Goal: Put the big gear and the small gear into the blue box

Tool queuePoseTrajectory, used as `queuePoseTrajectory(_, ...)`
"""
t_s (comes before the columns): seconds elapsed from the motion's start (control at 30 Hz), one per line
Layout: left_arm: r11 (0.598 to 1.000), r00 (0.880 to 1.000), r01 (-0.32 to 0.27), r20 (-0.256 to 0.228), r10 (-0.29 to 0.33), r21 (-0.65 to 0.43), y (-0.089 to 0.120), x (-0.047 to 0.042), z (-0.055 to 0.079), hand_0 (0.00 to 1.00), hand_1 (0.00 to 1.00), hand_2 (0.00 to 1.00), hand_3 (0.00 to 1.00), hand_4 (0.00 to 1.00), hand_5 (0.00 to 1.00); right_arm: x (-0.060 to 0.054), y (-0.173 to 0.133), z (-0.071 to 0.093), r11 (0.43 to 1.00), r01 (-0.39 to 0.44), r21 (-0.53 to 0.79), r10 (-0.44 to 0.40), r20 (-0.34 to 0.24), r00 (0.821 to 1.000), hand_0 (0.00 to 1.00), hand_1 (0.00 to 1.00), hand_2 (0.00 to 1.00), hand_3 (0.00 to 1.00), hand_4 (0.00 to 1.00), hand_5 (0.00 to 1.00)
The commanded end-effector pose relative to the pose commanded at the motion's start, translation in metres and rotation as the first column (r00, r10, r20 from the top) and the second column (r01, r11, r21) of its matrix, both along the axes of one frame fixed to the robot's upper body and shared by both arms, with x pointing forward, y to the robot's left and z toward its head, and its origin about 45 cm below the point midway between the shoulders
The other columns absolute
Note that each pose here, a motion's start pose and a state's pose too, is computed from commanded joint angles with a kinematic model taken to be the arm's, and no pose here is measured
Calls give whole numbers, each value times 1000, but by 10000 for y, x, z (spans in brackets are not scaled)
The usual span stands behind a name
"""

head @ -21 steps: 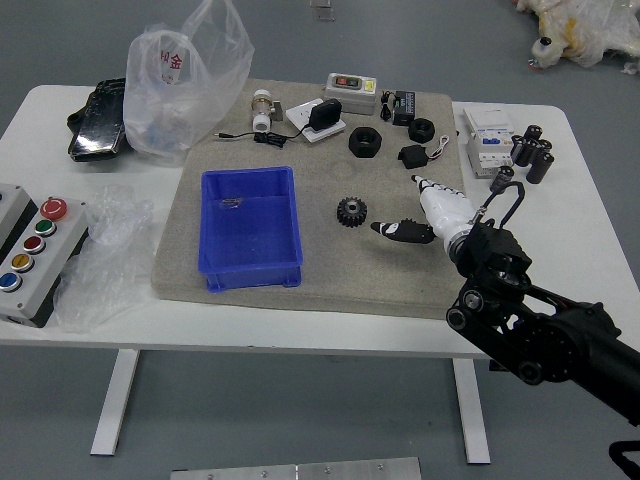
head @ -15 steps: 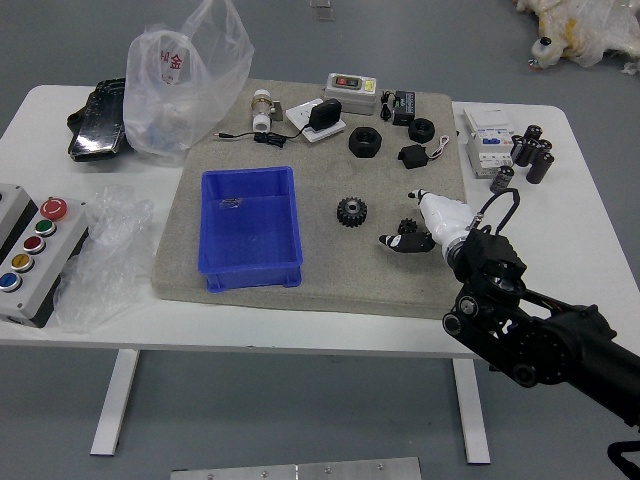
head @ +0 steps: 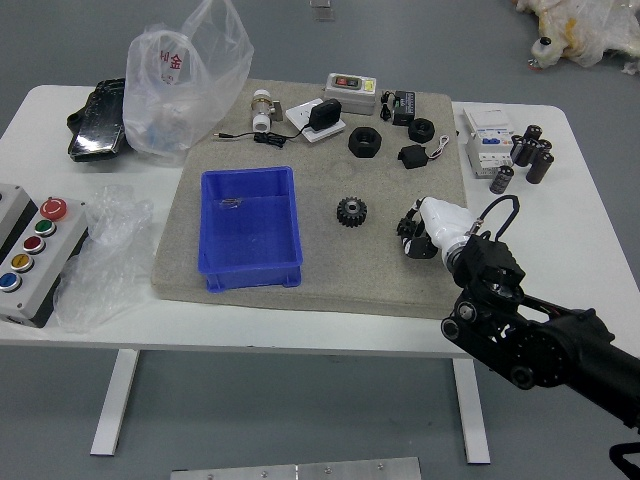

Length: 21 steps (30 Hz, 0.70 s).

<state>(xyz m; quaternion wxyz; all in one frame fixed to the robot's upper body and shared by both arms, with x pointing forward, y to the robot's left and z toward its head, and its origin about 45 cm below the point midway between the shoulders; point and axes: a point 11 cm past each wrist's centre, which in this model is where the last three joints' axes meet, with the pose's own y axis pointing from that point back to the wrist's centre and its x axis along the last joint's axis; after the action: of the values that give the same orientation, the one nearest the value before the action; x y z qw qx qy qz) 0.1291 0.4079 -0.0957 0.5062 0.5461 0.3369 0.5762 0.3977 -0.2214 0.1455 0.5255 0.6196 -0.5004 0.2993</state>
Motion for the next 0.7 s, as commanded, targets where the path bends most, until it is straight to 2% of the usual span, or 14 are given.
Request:
queuePoseTrajectory(0.23, 1000, 1000, 0, 1, 0, -2, -9, -1, -3, 655, 504, 524, 678, 668, 305, 11, 70, 50, 999, -19, 45, 17, 37, 999, 645, 434, 285, 443, 403, 71)
queuePoseTrajectory(0.37, 1000, 1000, 1, -2, -1, -1, -3, -4, -2, 654, 504, 524, 678, 668, 305, 61, 185, 215, 994, -66, 87, 57, 100, 993, 642, 421, 270, 442, 403, 57)
queuePoseTrajectory(0.43, 1000, 1000, 1, -3, -1, 0, 1, -4, 0, 654, 504, 524, 678, 668, 305, 76, 316, 325, 986, -121, 118, 105, 135, 985, 642, 421, 270, 442, 403, 57)
queuePoseTrajectory(0.53, 1000, 1000, 2, -3, -2, 1, 7, -1, 3, 654, 504, 524, 678, 668, 305, 58, 607, 478, 958, -234, 165, 203, 184, 962, 642, 421, 270, 442, 403, 57)
queuePoseTrajectory(0.57, 1000, 1000, 2, -3, -2, 1, 7, 0, 3, 654, 504, 524, 678, 668, 305, 49, 668, 503, 950, -259, 174, 225, 193, 955, 526, 309, 199, 561, 388, 2)
queuePoseTrajectory(0.7, 1000, 1000, 6, -3, -6, 0, 0, 13, 5, 654, 504, 524, 678, 668, 305, -47, 1066, 630, 888, -409, 209, 359, 240, 902, 526, 309, 199, 561, 388, 2)
